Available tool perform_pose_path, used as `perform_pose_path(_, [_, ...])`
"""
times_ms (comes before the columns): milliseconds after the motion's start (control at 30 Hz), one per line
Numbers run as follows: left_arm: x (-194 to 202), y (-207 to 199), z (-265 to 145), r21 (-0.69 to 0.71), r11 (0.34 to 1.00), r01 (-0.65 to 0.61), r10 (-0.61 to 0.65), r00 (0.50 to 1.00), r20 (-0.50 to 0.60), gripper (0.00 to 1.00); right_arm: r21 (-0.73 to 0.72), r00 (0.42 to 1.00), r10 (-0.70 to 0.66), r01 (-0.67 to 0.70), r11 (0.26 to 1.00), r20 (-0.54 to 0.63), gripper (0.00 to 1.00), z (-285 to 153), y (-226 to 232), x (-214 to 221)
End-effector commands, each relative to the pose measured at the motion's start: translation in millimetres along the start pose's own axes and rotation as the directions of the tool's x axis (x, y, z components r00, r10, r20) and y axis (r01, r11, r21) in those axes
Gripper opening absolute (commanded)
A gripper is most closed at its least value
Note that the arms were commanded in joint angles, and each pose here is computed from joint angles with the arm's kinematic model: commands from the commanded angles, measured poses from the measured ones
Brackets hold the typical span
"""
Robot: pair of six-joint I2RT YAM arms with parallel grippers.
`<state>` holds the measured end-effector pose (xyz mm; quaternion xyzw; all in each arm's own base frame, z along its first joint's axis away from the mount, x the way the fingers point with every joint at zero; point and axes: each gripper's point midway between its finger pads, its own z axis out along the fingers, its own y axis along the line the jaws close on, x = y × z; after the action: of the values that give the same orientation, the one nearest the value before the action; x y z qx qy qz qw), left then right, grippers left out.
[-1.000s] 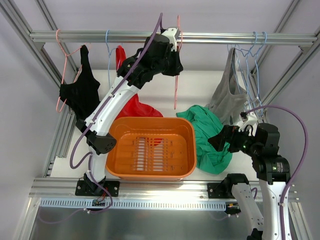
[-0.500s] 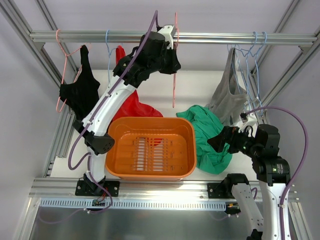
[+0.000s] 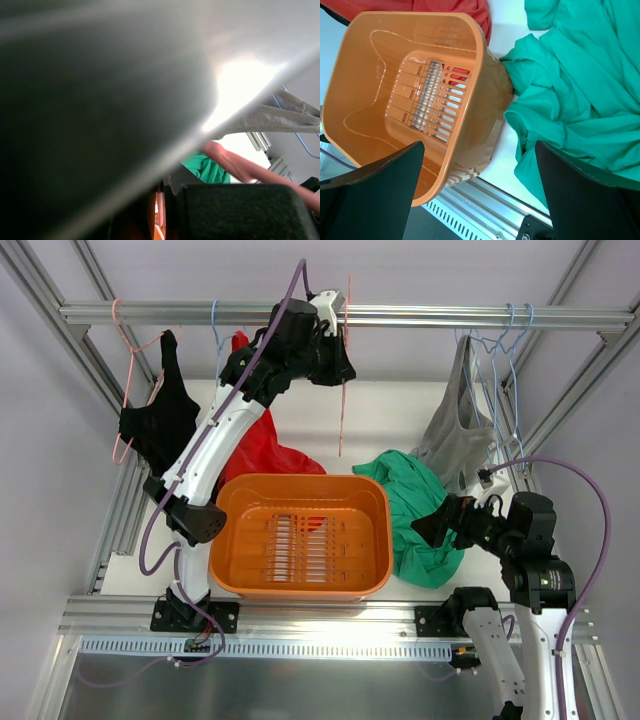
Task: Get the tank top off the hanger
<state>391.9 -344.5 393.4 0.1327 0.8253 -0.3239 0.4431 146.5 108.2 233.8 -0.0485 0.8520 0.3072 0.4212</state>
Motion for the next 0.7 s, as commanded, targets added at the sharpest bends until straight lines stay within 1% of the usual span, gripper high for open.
perform_pose_path(0, [7.7, 8.6, 9.7, -0.006, 0.999, 0.031, -0.031, 0.999, -0.033, 0.0, -0.061, 0.999, -0.011, 0.014, 0.998, 0.041, 1.0, -0.2, 11.5, -7.4])
perform_pose_path(100, [17.7, 16.5, 11.2, -0.04, 0.998, 0.039, -0.041, 0.997, -0.062, 0.0, -0.069, 0.999, -0.009, 0.012, 0.998, 0.041, 0.99, 1.3, 11.5, -5.8])
perform_pose_path(267, [21.0, 20.1, -6.2, -0.086, 0.996, 0.022, -0.026, 0.998, -0.055, 0.0, -0.084, 0.999, -0.009, 0.013, 0.996, 0.043, 1.0, 2.8, 12.7, -4.7])
perform_pose_path(300, [16.2, 16.1, -16.1, -0.085, 0.996, 0.015, -0.018, 0.999, -0.037, 0.0, -0.084, 0.999, -0.007, 0.011, 0.996, 0.043, 0.99, 2.8, 12.8, -4.7])
perform_pose_path(433, [14.9, 16.1, -30.2, -0.096, 0.995, 0.001, -0.004, 1.0, -0.029, 0.0, -0.094, 0.999, -0.01, 0.015, 0.995, 0.046, 0.99, 1.3, 15.4, -5.1])
perform_pose_path(500, [19.8, 14.3, -29.6, -0.081, 0.997, 0.003, -0.007, 0.999, -0.049, 0.0, -0.095, 0.999, -0.012, 0.017, 0.995, 0.051, 1.0, 0.4, 16.1, -5.2])
perform_pose_path(667, [42.1, 9.0, -19.2, -0.026, 1.0, 0.017, -0.02, 0.99, -0.137, 0.0, -0.103, 0.998, -0.017, 0.023, 0.994, 0.057, 0.99, -1.2, 18.1, -5.0])
